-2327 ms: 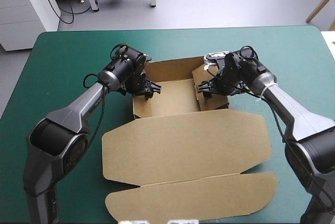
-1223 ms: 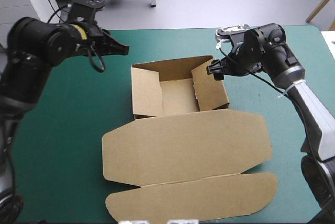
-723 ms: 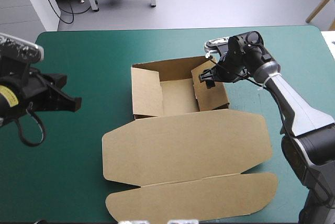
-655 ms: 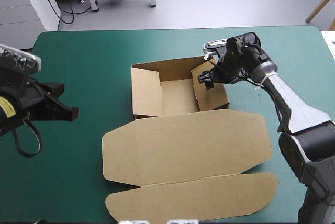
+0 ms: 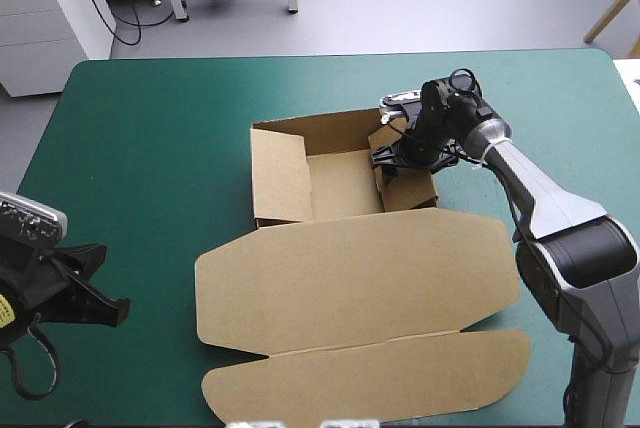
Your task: Fold the box
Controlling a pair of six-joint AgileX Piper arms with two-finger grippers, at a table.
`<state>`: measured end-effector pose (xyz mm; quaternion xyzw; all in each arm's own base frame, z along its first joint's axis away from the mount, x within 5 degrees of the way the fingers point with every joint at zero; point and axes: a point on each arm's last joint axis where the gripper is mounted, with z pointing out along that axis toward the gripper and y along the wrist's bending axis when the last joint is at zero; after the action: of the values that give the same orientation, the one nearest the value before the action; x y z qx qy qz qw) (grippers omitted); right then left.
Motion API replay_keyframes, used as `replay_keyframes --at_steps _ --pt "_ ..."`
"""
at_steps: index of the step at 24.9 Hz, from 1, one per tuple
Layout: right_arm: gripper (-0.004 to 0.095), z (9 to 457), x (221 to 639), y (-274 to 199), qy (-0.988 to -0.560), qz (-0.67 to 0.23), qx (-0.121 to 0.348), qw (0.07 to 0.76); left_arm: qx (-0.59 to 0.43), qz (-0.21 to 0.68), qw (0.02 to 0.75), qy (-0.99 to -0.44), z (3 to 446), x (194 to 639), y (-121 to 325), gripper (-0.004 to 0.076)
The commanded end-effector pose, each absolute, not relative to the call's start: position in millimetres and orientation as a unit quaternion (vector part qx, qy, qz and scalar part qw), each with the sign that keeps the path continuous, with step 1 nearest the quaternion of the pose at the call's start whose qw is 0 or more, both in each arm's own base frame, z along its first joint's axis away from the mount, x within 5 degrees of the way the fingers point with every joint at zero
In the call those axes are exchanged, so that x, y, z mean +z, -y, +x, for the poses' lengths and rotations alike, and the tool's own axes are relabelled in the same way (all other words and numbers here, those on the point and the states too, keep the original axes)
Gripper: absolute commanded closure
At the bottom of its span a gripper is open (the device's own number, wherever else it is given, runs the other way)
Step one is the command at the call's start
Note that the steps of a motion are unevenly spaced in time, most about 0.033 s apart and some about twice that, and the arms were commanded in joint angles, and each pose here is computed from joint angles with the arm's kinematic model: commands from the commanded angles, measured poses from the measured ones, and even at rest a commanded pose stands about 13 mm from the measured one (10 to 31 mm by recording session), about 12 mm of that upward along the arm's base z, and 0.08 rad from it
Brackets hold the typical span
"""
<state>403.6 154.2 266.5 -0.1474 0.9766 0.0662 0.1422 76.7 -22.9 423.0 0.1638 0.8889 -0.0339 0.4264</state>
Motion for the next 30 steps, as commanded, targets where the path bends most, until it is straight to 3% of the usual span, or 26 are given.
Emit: replay_keyframes --at_steps 1,4,7,8,14,19,23,24,30 --pt "0.0206 398.7 297.3 -149.7 -0.969 -0.150 0.073 0.182 -0.031 0.162 0.416 -0.894 72.1 425.4 20.1 0.0734" --pt "0.0469 398.2 297.0 -149.3 -0.969 -0.154 0.071 0.180 -0.031 0.162 0.417 -0.894 71.5 425.6 19.8 0.0734" --pt "0.0885 398.5 297.0 -148.6 -0.969 -0.155 0.067 0.180 -0.031 0.162 0.417 -0.894 71.5 425.6 19.8 0.0734" --pt "0.0916 398.1 296.8 -148.2 -0.970 -0.154 0.065 0.178 -0.031 0.162 0.417 -0.894 71.5 425.6 19.8 0.0734" --pt "0.0927 399.6 297.9 -139.1 -0.972 -0.149 0.055 0.173 -0.031 0.162 0.417 -0.894 71.5 425.6 19.8 0.0734" --pt "0.0927 410.0 312.9 -98.8 -0.973 -0.111 0.047 0.197 -0.031 0.162 0.417 -0.894 71.5 425.6 19.8 0.0734" --pt "0.0927 420.8 353.0 -5.6 -0.966 -0.012 0.022 0.258 -0.031 0.162 0.417 -0.894 71.5 425.6 19.8 0.0734" --pt "0.0927 420.3 364.8 37.6 -0.959 0.036 0.008 0.280 -0.031 0.162 0.417 -0.894 71.5 425.6 19.8 0.0734" --pt "0.0927 401.7 364.0 170.3 -0.925 0.191 -0.043 0.327 -0.029 0.161 0.418 -0.894 71.7 425.7 19.3 0.0734"
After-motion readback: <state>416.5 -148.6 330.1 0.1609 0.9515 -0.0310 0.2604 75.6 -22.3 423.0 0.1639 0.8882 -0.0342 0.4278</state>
